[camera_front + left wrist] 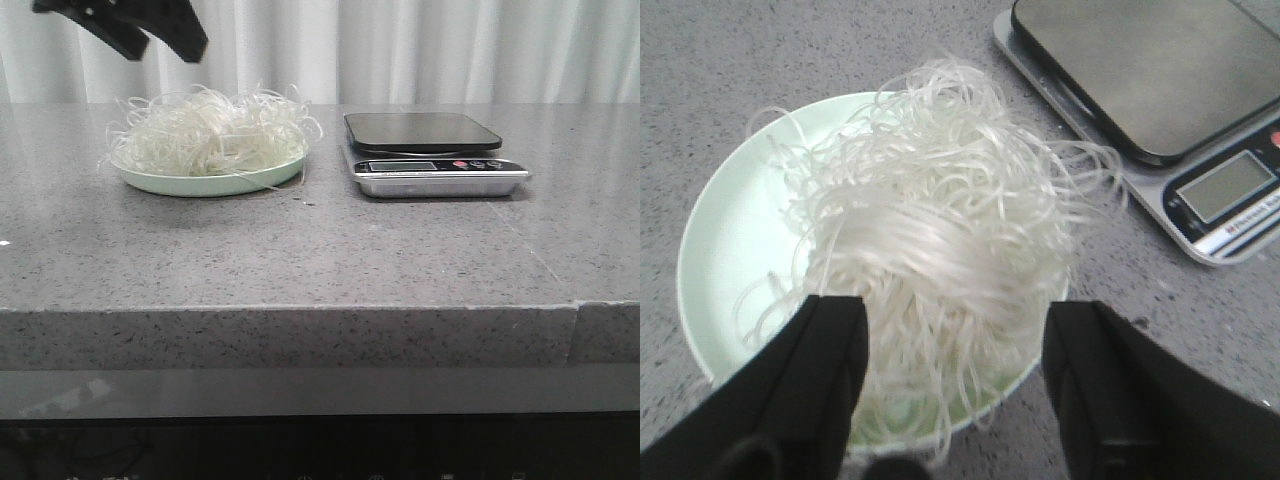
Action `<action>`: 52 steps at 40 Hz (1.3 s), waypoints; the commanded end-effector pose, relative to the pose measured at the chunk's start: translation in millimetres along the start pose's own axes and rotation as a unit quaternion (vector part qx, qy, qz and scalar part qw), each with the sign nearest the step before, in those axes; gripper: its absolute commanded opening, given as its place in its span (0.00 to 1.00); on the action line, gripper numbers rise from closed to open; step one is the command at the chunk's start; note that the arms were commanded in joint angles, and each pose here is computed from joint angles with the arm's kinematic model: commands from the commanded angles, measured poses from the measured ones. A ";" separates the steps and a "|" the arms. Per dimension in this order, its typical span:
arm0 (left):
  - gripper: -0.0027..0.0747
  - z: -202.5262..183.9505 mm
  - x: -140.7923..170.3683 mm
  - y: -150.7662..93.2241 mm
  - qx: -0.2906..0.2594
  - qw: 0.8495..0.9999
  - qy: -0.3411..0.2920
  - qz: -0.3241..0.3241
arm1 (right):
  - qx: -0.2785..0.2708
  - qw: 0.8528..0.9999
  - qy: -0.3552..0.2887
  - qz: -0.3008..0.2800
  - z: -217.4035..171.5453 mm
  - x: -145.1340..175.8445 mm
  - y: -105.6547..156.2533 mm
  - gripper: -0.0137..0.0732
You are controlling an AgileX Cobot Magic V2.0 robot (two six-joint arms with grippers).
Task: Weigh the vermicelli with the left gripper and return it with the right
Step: 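Lower the left gripper into the vermicelli heap and close it, then lift the vermicelli with the left gripper and carry it over the scale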
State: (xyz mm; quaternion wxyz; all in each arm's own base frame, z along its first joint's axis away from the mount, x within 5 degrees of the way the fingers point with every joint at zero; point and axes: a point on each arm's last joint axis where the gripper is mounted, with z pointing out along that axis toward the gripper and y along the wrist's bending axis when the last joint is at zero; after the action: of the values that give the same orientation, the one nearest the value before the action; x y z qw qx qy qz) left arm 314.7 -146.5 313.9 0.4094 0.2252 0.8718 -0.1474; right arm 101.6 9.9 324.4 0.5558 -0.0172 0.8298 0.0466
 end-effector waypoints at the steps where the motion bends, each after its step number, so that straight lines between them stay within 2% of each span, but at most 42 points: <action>1: 0.65 -1.3 -24.3 -0.5 -0.005 0.998 -0.056 -0.004 | 0.006 0.999 -0.043 -0.003 -2.9 -15.7 -0.7 0.73; 12: 0.65 43.1 -19.0 6.3 -0.004 1.000 -0.018 -0.010 | 0.006 0.999 -0.043 -0.003 -2.9 -15.7 -0.7 0.73; 20: 0.63 57.9 -11.0 8.5 -0.004 1.000 0.001 -0.012 | 0.006 0.999 -0.043 -0.003 -2.9 -15.7 -0.7 0.73; 23: 0.56 58.2 -10.8 8.5 -0.004 1.000 0.002 -0.012 | 0.006 0.999 -0.043 -0.003 -2.9 -15.7 -0.7 0.73; 24: 0.48 58.2 -11.0 8.6 -0.005 1.000 0.001 -0.012 | 0.006 0.999 -0.043 -0.003 -2.9 -15.7 -0.7 0.73; 27: 0.37 58.2 -10.8 8.5 -0.004 1.000 0.002 -0.012 | 0.006 0.999 -0.043 -0.003 -2.9 -15.7 -0.7 0.73; 33: 0.23 57.5 -10.7 8.2 -0.003 1.000 0.004 -0.012 | 0.006 0.999 -0.043 -0.003 -2.9 -15.7 -0.7 0.73; 41: 0.24 47.4 -21.9 4.6 0.010 1.000 0.011 -0.007 | 0.006 0.999 -0.043 -0.003 -2.9 -15.7 -0.7 0.73; 52: 0.24 13.5 -68.2 -3.5 0.033 0.999 -0.022 0.013 | 0.006 0.999 -0.043 -0.003 -2.9 -15.7 -0.7 0.73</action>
State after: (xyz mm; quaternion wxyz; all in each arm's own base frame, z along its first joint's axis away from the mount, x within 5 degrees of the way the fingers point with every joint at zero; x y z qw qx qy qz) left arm 366.5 -173.1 305.6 0.3507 0.2519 0.8883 -0.1565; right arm 101.5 9.9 324.0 0.5543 -0.0173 0.8309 0.0467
